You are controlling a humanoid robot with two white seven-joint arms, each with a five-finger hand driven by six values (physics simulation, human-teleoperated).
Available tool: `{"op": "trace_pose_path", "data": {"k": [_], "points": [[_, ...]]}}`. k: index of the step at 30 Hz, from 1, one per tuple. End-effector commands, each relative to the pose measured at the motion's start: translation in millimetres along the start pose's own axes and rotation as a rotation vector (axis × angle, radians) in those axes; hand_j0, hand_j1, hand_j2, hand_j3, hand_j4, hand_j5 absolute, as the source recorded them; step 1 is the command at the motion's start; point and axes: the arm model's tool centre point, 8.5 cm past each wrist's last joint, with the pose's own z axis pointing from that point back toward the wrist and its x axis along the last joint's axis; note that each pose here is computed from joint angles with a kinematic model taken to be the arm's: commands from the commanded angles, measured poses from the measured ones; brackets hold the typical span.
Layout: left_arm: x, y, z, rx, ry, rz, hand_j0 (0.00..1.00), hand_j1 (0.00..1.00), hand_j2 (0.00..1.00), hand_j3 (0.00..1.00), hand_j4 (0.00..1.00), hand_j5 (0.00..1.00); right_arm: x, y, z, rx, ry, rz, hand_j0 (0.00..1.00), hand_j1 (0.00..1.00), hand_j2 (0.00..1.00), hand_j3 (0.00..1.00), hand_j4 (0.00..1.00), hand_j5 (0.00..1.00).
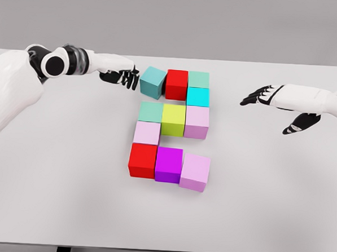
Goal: Assemble the squares on the desktop into the number 2
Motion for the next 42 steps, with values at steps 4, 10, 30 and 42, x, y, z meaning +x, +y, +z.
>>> {"op": "trace_pose_path", "data": {"k": [4,10,30,42], "points": [[4.2,2.1,-0.1,0.006,-0.013,-0.005,0.35,0.35,0.35,0.35,0.35,0.35,1.9,-1.4,-0.5,-0.005,-0.006,-0.001,1.00,1.00,1.00,1.00,1.00,1.00],[5.3,2.7,1.4,0.008,-0.025,-0.015,0.36,0.36,0.36,0.36,0.36,0.36,4.2,-3.0,-0.9,-0.006,-0.012,0.006,1.00,1.00,1.00,1.00,1.00,1.00],[14.4,3.7,0.8,0.016,-0.064,-0.022,0.36,0.36,0.36,0.36,0.36,0.36,5.5,-3.5,-1.4,-0.006,-0.015,0.009,1.00,1.00,1.00,1.00,1.00,1.00],[-46.4,0.0,45.4,0.055,0.049,0.124,0.35,0.35,0.35,0.35,0.35,0.35,13.8,-13.0,-1.7,-0.016,-0.034,0.040,1.00,1.00,1.00,1.00,1.00,1.00]]}}
